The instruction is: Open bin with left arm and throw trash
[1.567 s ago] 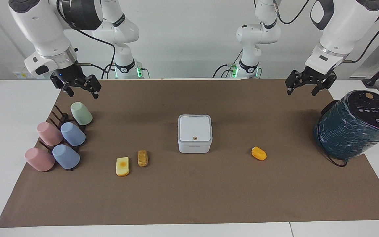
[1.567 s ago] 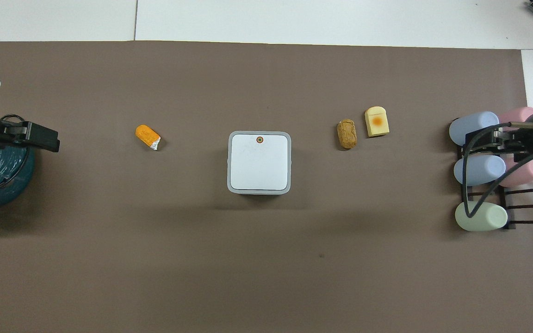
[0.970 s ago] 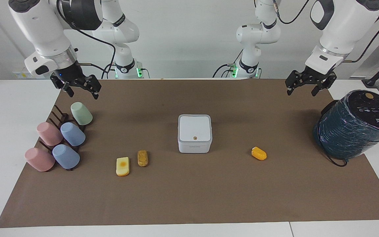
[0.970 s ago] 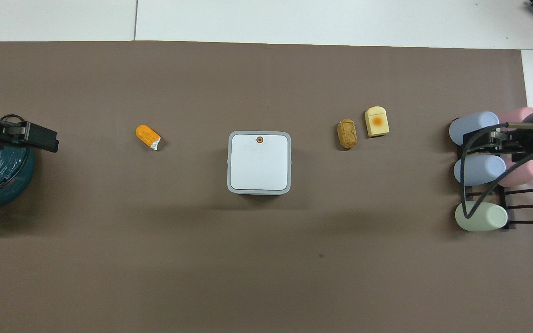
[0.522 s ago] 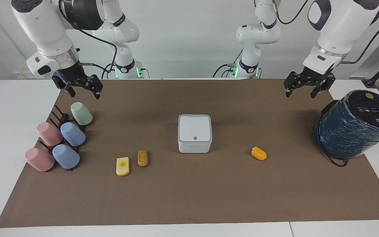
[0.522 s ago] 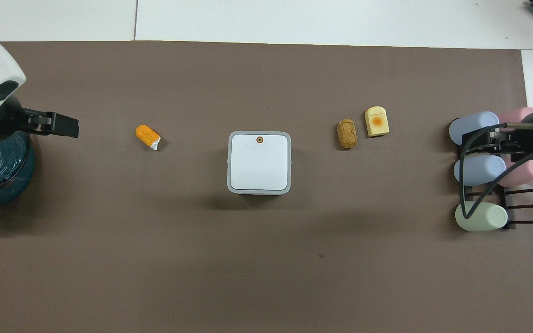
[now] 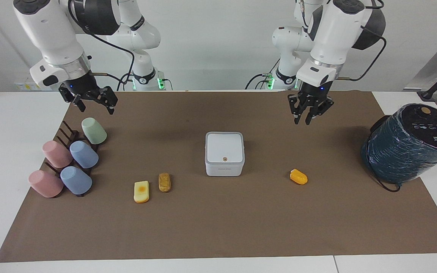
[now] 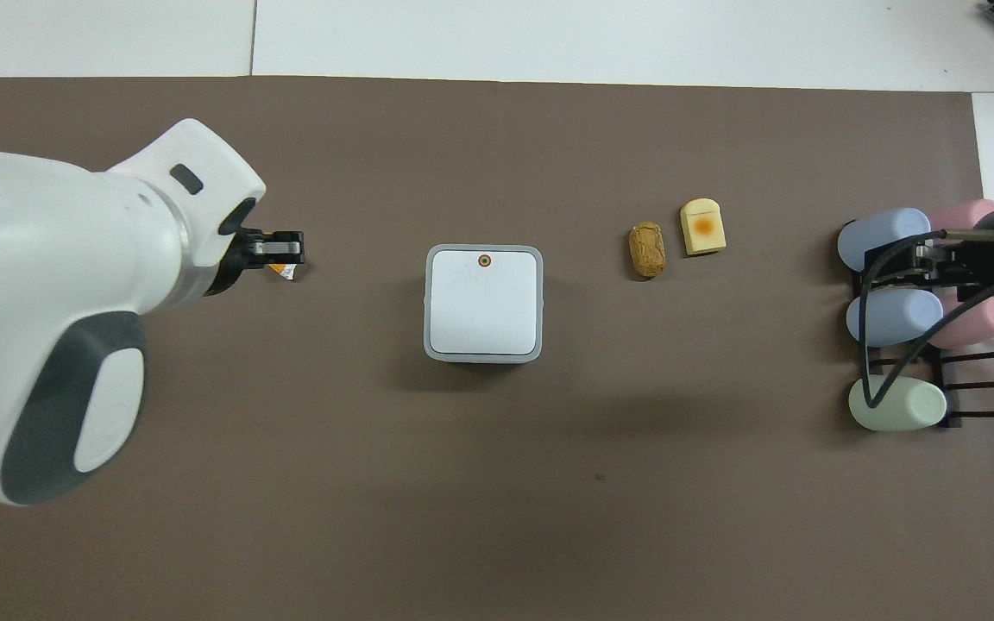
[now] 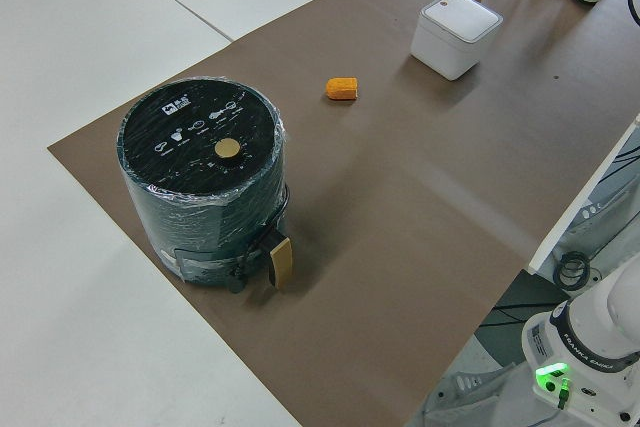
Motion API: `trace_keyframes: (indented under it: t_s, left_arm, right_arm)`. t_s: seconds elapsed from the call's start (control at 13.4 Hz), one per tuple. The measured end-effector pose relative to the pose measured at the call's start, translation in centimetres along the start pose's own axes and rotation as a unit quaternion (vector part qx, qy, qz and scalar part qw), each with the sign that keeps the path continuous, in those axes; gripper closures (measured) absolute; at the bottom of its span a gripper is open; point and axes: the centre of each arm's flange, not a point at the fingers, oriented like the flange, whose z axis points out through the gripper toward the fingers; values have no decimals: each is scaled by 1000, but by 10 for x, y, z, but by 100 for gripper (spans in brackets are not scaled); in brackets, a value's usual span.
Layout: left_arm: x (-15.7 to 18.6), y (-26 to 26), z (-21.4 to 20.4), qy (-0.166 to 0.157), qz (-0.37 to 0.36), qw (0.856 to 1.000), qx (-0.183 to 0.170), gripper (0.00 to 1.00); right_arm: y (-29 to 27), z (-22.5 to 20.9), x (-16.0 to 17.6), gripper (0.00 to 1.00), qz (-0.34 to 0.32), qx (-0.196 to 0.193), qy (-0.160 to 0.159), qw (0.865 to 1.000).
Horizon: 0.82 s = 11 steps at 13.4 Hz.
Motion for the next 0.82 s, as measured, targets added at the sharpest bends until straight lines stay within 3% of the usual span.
trace_keyframes:
  t_s: [0.22,0.52,0.82]
  left_arm:
    - [-7,41,30,38,-55,997,-33,76]
    - [-1,72,99,69,-110,989,-72,76]
    - [5,79,115,89,-142,980,-107,77]
  right_arm:
    - [-1,0,0,0,-1,0,1,1000]
    - [-4,7,13,0,-2,6,38,999]
    - [-38,64,52,0,-24,11,68,997]
